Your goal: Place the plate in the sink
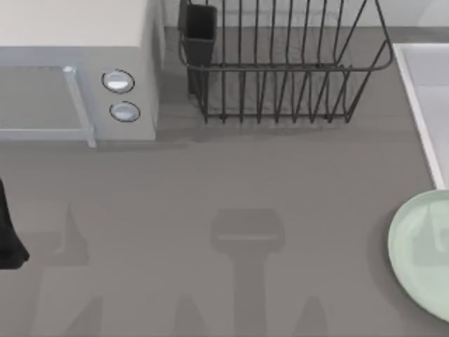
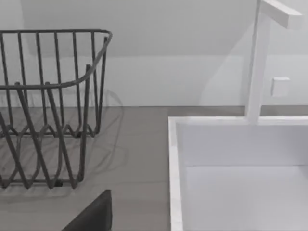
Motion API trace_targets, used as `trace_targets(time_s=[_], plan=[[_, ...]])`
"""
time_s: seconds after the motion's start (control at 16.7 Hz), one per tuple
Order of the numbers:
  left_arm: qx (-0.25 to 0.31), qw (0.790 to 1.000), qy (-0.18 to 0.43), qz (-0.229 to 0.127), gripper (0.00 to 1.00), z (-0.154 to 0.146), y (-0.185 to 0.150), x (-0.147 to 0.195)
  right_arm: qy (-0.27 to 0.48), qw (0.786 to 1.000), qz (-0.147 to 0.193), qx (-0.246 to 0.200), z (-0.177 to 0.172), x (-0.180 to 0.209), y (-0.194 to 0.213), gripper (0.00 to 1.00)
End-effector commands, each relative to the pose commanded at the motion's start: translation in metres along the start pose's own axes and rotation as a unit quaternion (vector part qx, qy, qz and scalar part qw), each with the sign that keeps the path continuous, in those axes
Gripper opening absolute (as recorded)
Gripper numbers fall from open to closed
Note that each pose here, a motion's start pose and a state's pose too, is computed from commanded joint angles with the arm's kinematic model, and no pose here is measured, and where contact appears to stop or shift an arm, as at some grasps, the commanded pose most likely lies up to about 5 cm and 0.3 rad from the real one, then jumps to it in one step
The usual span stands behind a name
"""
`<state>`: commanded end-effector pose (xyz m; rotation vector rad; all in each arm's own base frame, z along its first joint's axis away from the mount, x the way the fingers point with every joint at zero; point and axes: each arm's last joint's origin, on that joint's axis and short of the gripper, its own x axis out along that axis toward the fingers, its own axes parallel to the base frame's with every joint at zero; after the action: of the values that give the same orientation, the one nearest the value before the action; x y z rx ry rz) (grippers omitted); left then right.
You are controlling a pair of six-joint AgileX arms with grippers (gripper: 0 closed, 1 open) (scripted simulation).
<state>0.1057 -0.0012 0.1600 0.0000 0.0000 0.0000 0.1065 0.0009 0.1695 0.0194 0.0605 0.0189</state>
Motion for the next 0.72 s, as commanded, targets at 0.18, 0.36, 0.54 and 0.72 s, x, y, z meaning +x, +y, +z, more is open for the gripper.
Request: trace_targets(time_s=[0.18,0.36,0.54,0.72], plan=[[0.000,1.000,0.000,0.000,1.00,0.000,0.000,0.000,0.075,0.997,0.018,0.019,0.019,0.005,0.005,1.00],[0.000,1.000,0.000,0.000,1.00,0.000,0.000,0.000,0.189,0.981,0.035,0.038,0.041,0.020,0.014,1.00],[0.000,1.000,0.000,0.000,1.00,0.000,0.000,0.000,0.322,0.944,0.043,0.049,0.058,0.048,0.029,1.00],[0.000,1.000,0.000,0.000,1.00,0.000,0.000,0.000,0.453,0.889,0.038,0.048,0.065,0.085,0.049,1.00]])
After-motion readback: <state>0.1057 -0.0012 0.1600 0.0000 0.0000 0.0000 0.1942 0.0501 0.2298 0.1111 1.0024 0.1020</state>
